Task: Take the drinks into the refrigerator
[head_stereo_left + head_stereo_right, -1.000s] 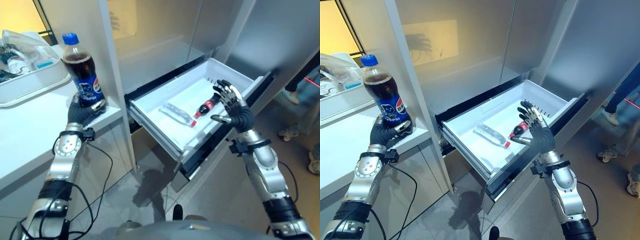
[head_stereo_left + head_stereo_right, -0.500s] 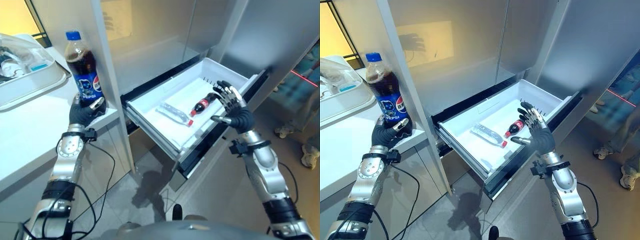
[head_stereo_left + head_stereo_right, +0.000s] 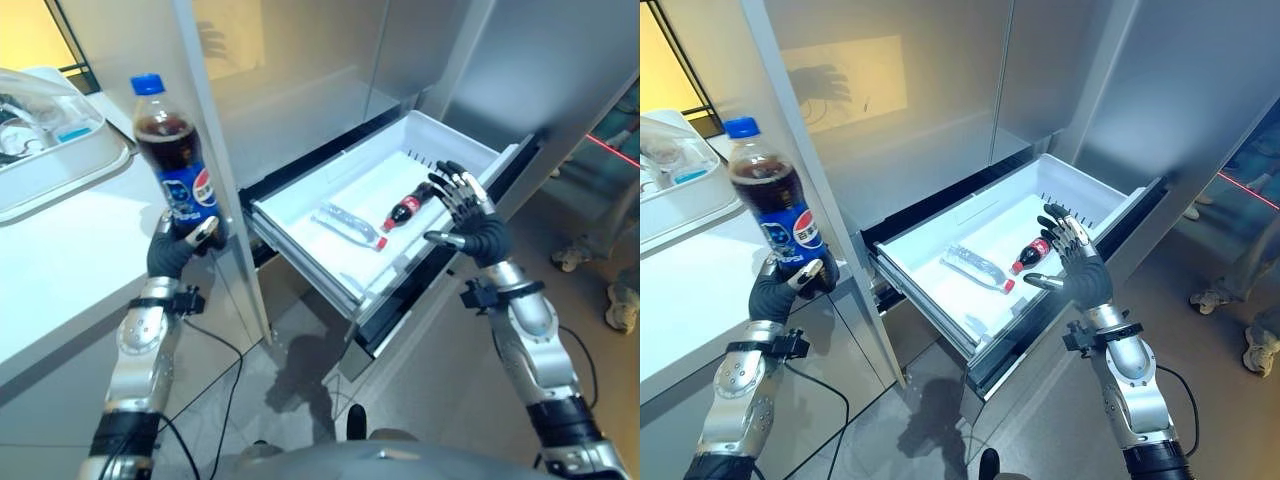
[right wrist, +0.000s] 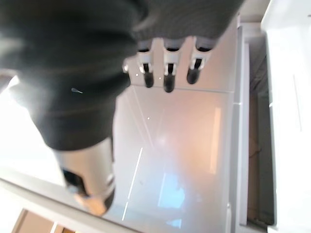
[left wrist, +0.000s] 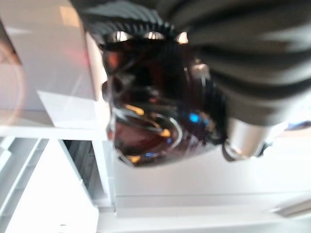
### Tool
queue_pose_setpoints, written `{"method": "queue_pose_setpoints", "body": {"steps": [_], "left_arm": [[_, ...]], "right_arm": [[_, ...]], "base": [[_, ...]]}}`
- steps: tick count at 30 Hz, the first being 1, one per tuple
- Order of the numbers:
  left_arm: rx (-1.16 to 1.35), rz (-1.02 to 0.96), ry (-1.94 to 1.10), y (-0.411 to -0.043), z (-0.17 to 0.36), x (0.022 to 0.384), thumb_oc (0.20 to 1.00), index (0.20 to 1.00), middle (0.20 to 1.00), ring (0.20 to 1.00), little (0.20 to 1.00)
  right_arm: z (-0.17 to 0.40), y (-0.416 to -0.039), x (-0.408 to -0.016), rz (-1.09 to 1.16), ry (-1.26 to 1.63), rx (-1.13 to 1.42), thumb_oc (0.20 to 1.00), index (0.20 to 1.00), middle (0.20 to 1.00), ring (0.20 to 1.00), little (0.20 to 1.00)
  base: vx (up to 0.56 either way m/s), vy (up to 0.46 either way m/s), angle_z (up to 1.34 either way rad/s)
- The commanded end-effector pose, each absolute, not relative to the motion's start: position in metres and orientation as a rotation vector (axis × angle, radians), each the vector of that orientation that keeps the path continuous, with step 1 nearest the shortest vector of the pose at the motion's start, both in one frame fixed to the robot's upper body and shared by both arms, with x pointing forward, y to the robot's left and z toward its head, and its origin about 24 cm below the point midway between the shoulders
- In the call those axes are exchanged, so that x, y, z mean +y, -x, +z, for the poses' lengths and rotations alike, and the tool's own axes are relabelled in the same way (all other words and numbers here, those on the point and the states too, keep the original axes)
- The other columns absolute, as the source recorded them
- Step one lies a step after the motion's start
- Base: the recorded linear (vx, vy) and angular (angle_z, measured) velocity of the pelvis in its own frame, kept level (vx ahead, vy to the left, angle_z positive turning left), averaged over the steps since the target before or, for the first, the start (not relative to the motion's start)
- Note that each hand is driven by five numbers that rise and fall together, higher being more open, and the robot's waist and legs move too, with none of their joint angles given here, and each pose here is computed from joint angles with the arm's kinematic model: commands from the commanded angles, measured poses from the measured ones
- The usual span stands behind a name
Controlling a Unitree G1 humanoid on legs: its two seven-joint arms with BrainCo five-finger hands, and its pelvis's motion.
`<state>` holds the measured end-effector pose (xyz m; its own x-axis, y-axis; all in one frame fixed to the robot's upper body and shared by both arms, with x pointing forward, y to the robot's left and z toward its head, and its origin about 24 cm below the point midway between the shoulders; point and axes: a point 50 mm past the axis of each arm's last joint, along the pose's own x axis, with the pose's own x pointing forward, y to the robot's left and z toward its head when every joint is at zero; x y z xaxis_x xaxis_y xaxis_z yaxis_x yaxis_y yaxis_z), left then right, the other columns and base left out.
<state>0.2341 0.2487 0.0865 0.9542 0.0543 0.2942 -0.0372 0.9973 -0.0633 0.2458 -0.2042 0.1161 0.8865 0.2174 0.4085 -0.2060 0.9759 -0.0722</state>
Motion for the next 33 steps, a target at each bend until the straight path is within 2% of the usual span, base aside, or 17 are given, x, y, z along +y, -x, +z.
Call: {"method": "queue_pose_setpoints", "body": {"steps": [1, 10, 16, 23, 27, 33], "left_arm": [[-0.685, -0.036, 0.062, -0.233, 0.160, 0.247, 0.200, 0.200, 0.200, 0.200, 0.200], [-0.763, -0.169, 0.127, -0.219, 0.172, 0.232, 0.200, 0.200, 0.200, 0.200, 0.200], [-0.742, -0.297, 0.128, -0.219, 0.173, 0.219, 0.200, 0.200, 0.200, 0.200, 0.200], [-0.639, -0.495, 0.149, -0.223, 0.163, 0.200, 0.200, 0.200, 0.200, 0.200, 0.200], [-0.555, -0.664, 0.137, -0.222, 0.158, 0.183, 0.200, 0.200, 0.200, 0.200, 0.200], [-0.477, -0.774, 0.114, -0.224, 0.153, 0.172, 0.200, 0.200, 0.200, 0.200, 0.200]], "right_arm": [[0.156, -0.241, -0.207, 0.199, 0.032, -0.650, 1.000, 1.000, 1.000, 1.000, 1.000], [0.162, -0.245, -0.212, 0.200, 0.052, -0.669, 1.000, 1.000, 1.000, 1.000, 1.000], [0.166, -0.255, -0.208, 0.275, 0.000, -0.657, 1.000, 1.000, 1.000, 1.000, 1.000], [0.186, -0.283, -0.196, 0.504, -0.043, -0.602, 1.000, 1.000, 1.000, 1.000, 1.000], [0.207, -0.301, -0.174, 0.643, -0.084, -0.591, 1.000, 1.000, 1.000, 1.000, 1.000], [0.221, -0.302, -0.141, 0.812, -0.040, -0.591, 1.000, 1.000, 1.000, 1.000, 1.000]], "base": [[-0.02, -0.004, 0.04], [-0.01, -0.009, 0.07], [0.00, 0.000, 0.00], [-0.01, -0.018, 0.03], [0.00, -0.007, 0.00], [0.00, -0.001, -0.01]]}}
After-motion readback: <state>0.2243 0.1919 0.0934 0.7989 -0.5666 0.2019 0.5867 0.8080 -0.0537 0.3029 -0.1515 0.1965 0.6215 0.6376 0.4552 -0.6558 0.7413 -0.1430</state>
